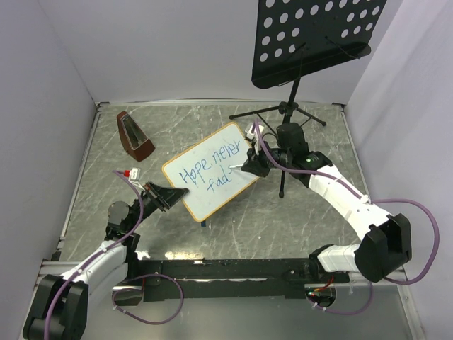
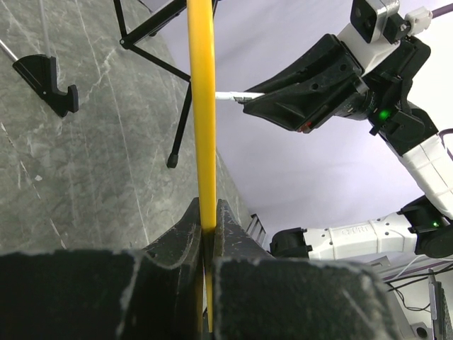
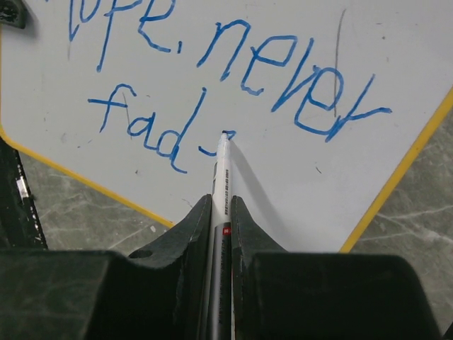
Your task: Write a sentence on the whiteboard
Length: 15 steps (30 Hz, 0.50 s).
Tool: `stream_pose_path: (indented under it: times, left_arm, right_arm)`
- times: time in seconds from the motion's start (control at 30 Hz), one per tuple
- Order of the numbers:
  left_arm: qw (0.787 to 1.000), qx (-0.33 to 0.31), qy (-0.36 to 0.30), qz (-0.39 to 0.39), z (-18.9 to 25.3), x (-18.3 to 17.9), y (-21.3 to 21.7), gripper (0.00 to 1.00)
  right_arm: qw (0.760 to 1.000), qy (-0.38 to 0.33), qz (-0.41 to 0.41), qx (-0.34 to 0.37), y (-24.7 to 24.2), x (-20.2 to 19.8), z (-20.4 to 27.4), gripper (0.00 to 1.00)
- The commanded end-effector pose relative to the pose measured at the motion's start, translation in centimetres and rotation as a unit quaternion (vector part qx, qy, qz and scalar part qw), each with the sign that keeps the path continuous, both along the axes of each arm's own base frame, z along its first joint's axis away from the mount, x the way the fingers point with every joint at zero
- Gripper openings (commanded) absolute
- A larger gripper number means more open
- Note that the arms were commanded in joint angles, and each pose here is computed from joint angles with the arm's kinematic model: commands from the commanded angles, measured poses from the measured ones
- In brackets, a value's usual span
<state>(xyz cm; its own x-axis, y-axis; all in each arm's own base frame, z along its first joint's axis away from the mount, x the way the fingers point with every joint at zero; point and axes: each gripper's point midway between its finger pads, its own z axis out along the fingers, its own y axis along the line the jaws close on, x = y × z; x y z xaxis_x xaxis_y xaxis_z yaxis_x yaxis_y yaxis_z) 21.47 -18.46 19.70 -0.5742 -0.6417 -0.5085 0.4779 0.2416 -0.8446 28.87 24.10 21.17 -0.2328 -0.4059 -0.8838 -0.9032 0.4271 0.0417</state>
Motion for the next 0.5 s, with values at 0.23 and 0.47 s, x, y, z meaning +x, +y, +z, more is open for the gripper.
stream_pose_path:
  times: [0.23,0.47]
  left_arm:
    - [0.998,-0.025,-0.065,0.010,1.9,-1.2,0.6,0.01]
    - [0.998,-0.023,-0.064,0.011,1.9,-1.1,0.6,0.01]
  right_arm:
    - [0.999,0.009,0.039,-0.004,-0.1,-2.8,-0.7,0.00]
    - [0.999,0.010,0.029,-0.014,-0.8,-3.2,-1.4,0.00]
